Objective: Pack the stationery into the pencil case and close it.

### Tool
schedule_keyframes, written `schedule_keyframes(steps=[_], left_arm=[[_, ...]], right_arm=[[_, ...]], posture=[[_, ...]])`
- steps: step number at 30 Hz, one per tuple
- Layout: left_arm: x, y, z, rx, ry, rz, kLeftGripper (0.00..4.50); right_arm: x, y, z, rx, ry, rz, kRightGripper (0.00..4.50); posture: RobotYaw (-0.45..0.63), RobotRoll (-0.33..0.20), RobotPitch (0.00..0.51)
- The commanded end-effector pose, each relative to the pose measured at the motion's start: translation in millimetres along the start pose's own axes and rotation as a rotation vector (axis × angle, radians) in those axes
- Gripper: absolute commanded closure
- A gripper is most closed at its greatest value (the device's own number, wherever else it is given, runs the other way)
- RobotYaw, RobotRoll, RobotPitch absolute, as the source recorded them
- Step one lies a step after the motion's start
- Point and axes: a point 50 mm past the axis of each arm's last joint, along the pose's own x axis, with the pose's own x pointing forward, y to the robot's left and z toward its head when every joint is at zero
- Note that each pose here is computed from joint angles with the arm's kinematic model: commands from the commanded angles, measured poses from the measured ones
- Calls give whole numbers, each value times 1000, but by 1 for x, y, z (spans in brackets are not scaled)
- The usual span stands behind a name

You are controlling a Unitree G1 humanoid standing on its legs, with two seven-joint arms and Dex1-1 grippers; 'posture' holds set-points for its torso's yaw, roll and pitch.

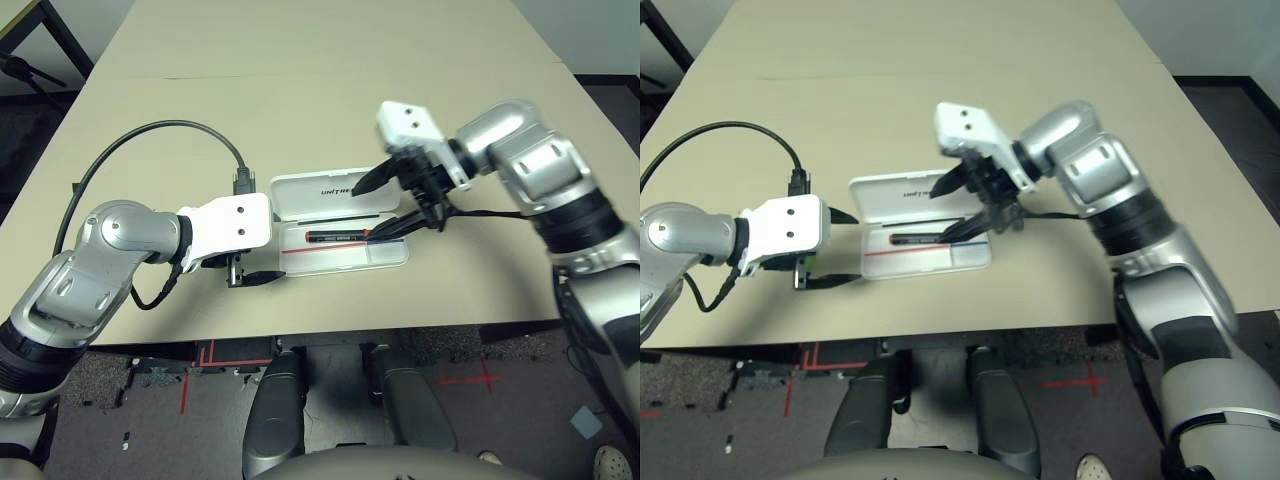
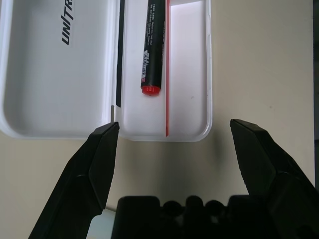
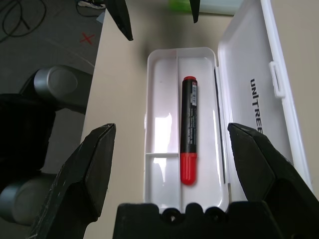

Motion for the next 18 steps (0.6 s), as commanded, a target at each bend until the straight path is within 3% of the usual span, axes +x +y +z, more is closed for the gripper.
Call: schedule_keyframes(steps=[1,9,18], left_arm=[[-6,0,-4,-2,24,8,0],[-13,2,-10,-38,43,47,0],[-25,20,-31,-257,161,263,0]], right_arm=[[-19,14,-7,24,-10,14,30],[-51,35,-27,107,0,-38,30],[-55,43,-34,123,-26,-76,30]], posture=[[95,0,186],[85,0,183],[74,0,189]])
